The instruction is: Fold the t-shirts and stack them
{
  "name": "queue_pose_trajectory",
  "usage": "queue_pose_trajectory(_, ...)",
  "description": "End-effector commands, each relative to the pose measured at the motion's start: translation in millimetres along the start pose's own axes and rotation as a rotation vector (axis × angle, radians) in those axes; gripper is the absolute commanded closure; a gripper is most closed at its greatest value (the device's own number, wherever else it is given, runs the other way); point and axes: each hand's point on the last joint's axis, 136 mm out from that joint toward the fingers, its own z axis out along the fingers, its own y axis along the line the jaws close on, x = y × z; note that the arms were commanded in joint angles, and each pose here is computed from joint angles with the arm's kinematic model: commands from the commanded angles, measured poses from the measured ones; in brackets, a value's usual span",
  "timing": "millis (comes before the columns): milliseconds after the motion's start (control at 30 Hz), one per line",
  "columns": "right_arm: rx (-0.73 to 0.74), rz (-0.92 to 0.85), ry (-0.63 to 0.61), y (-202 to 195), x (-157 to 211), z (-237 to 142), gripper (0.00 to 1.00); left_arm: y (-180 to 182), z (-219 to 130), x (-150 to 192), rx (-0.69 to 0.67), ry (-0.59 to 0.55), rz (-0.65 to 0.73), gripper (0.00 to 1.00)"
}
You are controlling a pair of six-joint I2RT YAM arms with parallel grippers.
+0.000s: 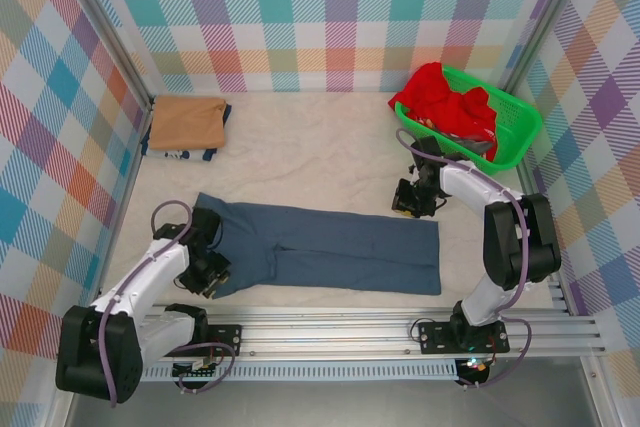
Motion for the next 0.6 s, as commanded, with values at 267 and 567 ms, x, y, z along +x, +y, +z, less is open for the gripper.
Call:
queue_pose_trajectory(267, -0.017, -0.006, -0.003, 5.7, 0.5, -3.3, 0.79, 15.7, 6.0, 5.2, -0.105, -0.003, -0.022, 0.66)
queue_pose_trajectory(567, -0.017, -0.008, -0.003, 7.3, -1.6, -4.6, 0.79, 1.7, 22.8, -8.2, -0.106, -0.044, -0.032, 0.87)
